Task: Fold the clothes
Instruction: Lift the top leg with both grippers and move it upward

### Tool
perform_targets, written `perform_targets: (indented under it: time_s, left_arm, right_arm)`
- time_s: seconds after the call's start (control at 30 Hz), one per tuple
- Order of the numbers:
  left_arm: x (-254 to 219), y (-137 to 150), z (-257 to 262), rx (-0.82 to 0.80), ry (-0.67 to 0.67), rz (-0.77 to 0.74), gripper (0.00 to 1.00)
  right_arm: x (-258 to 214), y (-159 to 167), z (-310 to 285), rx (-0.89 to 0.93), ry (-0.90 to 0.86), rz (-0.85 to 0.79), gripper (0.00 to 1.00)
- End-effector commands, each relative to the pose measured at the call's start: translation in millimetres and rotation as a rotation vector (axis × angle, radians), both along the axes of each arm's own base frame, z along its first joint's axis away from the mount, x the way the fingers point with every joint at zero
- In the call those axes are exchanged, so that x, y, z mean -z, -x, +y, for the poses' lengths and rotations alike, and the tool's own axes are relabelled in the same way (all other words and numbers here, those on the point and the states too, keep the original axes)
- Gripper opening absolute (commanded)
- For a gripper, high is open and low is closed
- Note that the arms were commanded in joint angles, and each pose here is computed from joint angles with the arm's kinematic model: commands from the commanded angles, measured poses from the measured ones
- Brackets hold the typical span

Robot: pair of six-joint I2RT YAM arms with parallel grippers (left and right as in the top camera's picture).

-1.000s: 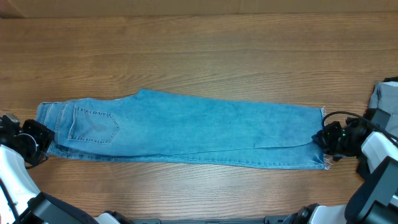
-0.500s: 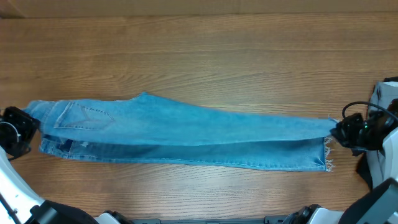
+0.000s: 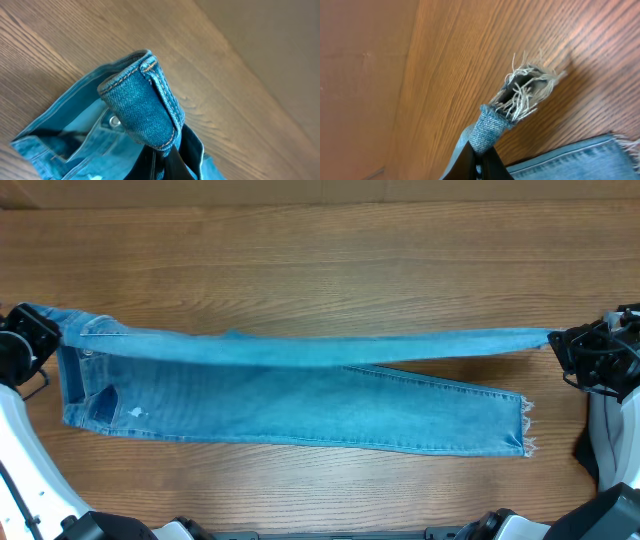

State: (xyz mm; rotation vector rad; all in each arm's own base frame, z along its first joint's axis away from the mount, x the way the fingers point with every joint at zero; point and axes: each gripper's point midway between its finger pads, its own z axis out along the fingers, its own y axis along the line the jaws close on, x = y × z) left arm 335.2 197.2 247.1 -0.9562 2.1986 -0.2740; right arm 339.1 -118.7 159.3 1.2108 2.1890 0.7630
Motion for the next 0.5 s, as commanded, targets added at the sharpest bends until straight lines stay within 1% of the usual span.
perform_targets:
  time_s: [0.0, 0.13, 0.23, 0.37, 0.47]
  left_arm:
    - [-13.0, -1.0, 7.2, -0.017, -0.086, 0.012, 0.04]
    - [-17.3, 1.3, 15.4, -0.043, -0.112, 0.011, 0.04]
    - [-20.4, -2.3, 16.6, -0.040, -0.123, -0.005, 0.04]
    - [-19.9, -15.9, 11.3, -0.012, -0.139, -0.021, 0.04]
    - [-12.8, -30.5, 9.7, -0.016, -0.142, -0.018, 0.04]
  right_arm:
    - [-10.8, -5.0, -4.7, 0.042, -0.012, -0.008, 0.04]
    - [-13.0, -7.3, -8.1, 0.047, 0.000, -0.021, 0.04]
    - [-14.7, -10.8, -6.1, 0.037, 0.008, -0.033, 0.04]
    - [-13.4, -18.0, 0.4, 0.063, -0.016, -0.023, 0.04]
    - [-11.7, -32.3, 2.2, 0.089, -0.004, -0.032, 0.04]
